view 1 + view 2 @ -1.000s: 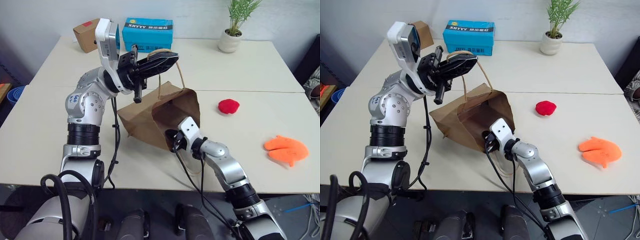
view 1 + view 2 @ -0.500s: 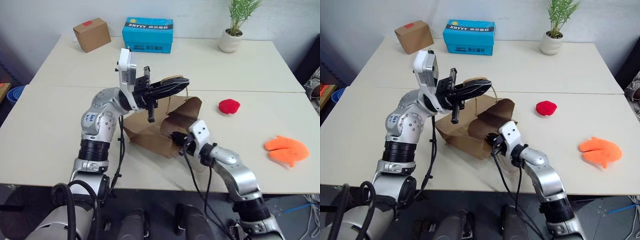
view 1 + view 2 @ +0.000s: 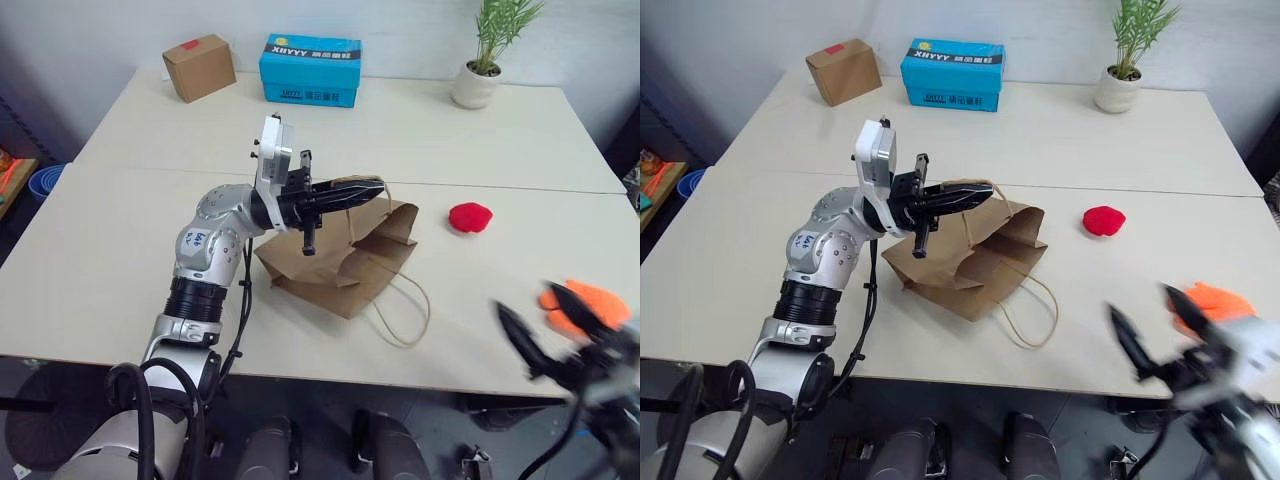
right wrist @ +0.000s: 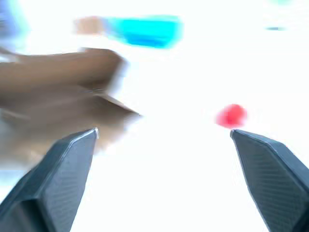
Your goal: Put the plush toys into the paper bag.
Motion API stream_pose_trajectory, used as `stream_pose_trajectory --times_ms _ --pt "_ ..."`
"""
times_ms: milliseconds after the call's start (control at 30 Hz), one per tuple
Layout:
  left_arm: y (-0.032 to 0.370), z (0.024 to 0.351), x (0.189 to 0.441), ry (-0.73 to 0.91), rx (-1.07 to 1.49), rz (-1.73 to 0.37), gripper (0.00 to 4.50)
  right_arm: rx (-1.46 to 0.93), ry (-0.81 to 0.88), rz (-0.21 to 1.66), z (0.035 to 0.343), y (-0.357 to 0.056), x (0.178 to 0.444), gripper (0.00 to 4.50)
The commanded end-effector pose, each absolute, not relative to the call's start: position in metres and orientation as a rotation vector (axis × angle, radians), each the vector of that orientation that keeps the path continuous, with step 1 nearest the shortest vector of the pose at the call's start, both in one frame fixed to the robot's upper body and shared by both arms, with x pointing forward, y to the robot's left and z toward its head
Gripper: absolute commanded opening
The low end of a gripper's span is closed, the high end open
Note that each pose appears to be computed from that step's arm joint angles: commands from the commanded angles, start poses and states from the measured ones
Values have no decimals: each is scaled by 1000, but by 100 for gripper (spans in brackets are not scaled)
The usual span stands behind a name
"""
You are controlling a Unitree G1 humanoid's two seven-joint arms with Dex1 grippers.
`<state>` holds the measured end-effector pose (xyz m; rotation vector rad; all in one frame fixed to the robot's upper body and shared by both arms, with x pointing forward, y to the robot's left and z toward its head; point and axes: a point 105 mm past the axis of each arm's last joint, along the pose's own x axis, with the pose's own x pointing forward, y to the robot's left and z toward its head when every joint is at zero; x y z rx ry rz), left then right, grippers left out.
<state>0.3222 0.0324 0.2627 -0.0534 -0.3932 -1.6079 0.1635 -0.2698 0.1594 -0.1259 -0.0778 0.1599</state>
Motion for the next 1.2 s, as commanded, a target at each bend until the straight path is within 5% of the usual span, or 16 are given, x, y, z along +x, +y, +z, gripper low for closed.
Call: stream_pose_trajectory --times_ms 33,167,267,733,967,1200 --pt "28 261 319 -408 -52 -1618 0 -273 -28 -67 149 -318 122 447" --pt "25 251 316 -382 -55 -1630 0 -318 44 -129 135 -332 100 447" --pt "24 250 317 -385 -43 -1623 0 -379 87 -67 134 -334 109 447" --pt "26 252 314 -405 -26 -1576 0 -564 396 246 114 -378 250 447" --pt "27 256 316 -432 11 -1570 0 -576 446 293 116 -380 285 216" --pt "31 260 317 -432 49 -1588 0 -562 512 334 128 -386 270 6"
